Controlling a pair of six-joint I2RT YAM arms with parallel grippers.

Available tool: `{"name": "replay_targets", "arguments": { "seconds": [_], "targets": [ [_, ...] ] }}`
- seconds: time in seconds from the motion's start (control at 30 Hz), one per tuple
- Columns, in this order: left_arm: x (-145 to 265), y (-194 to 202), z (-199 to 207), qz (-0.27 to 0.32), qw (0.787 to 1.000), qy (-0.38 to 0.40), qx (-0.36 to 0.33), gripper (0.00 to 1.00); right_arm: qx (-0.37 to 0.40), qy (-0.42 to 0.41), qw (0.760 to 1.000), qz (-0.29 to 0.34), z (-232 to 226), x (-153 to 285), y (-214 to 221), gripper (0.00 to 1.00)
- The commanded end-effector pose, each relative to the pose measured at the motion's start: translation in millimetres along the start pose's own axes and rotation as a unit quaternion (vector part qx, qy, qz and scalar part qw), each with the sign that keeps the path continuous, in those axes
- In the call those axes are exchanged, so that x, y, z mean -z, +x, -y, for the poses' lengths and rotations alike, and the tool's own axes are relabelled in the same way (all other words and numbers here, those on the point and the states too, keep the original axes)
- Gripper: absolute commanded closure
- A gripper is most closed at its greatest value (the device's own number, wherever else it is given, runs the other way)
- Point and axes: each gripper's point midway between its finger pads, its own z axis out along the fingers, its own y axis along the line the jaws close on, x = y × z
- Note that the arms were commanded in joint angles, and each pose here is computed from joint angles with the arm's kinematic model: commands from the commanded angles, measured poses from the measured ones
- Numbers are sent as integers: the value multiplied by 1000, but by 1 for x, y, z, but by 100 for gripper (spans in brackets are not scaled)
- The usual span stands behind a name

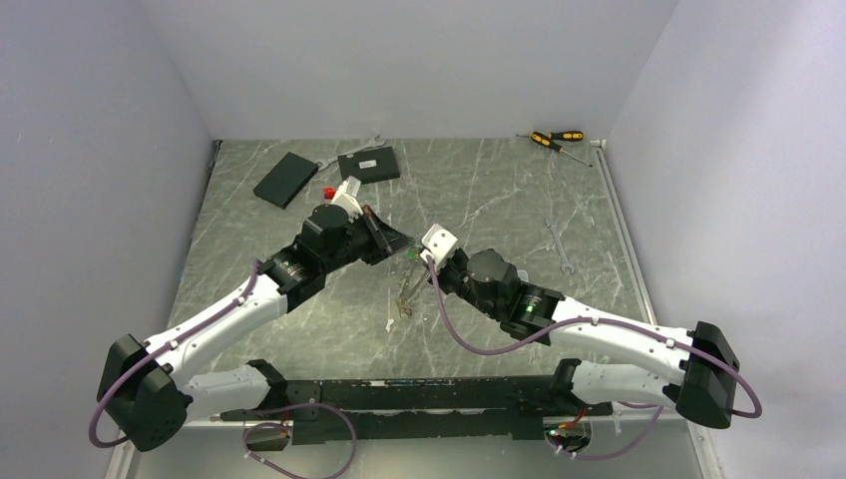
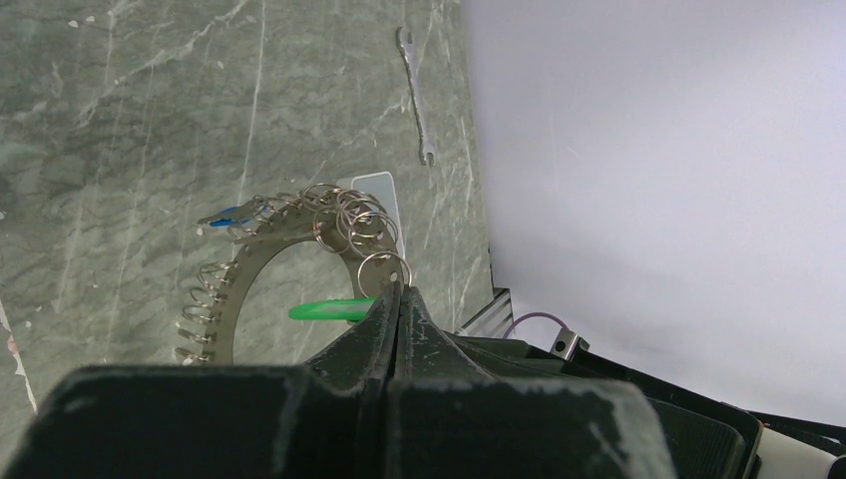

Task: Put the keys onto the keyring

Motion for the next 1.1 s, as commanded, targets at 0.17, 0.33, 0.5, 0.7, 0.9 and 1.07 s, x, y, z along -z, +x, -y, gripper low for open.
{"name": "replay_targets", "arguments": {
  "seconds": [0.17,0.33,0.5,0.7,0.9,1.07],
  "targets": [
    [1,-1,7,7,1000,18,-6,94,-28,32,996,78,20,7,-54,100],
    [1,-3,5,13,1000,12,-4,75,-26,32,996,75,20,6,-53,100],
    [2,-4,5,16,1000,13,-5,57,-24,31,997,73,20,5,-52,100],
    [6,-8,7,24,999,15,-31,46,-22,31,997,71,20,5,-53,100],
    [14,-11,9,40,993,37,-107,46,-19,23,997,70,18,8,-54,100],
    [26,-15,18,55,975,71,-201,48,-19,9,997,72,15,12,-56,100]
  ]
}}
